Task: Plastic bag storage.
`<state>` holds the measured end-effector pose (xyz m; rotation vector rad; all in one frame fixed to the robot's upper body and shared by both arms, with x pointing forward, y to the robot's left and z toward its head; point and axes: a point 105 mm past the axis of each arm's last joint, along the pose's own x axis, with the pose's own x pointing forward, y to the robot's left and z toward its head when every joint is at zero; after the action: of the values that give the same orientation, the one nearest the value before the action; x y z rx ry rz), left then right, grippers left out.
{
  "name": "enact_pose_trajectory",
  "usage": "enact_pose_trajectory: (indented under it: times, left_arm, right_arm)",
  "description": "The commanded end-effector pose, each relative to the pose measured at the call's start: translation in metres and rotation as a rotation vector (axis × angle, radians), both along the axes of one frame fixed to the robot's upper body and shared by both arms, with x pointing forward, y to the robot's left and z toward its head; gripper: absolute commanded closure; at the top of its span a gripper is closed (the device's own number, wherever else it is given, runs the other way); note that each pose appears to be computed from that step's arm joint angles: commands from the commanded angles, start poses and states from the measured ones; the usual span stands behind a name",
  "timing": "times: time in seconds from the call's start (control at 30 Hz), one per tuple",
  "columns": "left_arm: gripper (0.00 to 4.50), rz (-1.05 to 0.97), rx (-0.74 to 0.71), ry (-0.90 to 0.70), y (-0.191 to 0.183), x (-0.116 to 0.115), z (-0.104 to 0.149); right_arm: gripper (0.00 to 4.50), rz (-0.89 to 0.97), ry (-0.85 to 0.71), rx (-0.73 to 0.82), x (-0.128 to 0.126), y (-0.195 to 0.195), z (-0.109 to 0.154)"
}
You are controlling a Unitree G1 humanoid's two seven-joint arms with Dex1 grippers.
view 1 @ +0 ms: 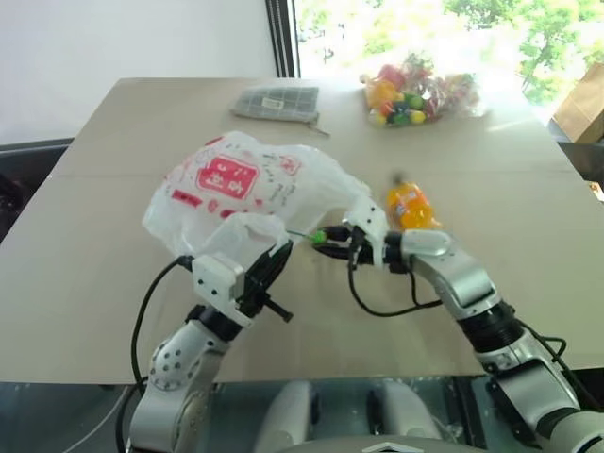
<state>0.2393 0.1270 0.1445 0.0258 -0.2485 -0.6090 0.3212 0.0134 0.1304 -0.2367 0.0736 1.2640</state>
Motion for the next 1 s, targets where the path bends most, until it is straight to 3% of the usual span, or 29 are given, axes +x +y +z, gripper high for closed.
enact_pose_trajectory:
  times: [0.03,0.17,0.33,0.5,0.77,1.0]
  left_arm:
    - [4.50,-0.030,-0.002,-0.062,-0.009,-0.008,0.011]
    - [4.50,-0.034,0.002,-0.070,-0.011,-0.010,0.010]
    - [4.50,-0.036,0.007,-0.089,-0.013,-0.011,0.012]
    - [4.50,-0.032,-0.005,-0.096,-0.013,-0.012,0.013]
    - [4.50,-0.001,-0.041,-0.104,-0.007,-0.002,0.017]
    - [4.50,-0.010,-0.034,-0.074,-0.004,-0.004,0.007]
  right_arm:
    - [3.77,0.008,-0.062,0.049,0.008,0.033,0.019]
    - [3.77,-0.034,-0.074,0.049,0.019,0.056,0.020]
    - [3.77,-0.274,0.028,0.269,0.052,0.061,0.048]
    - [3.77,-0.304,0.031,0.314,0.055,0.054,0.053]
    - [0.04,-0.253,0.017,0.302,0.045,0.035,0.045]
    - [0.04,-0.242,-0.020,0.227,0.041,0.025,0.034]
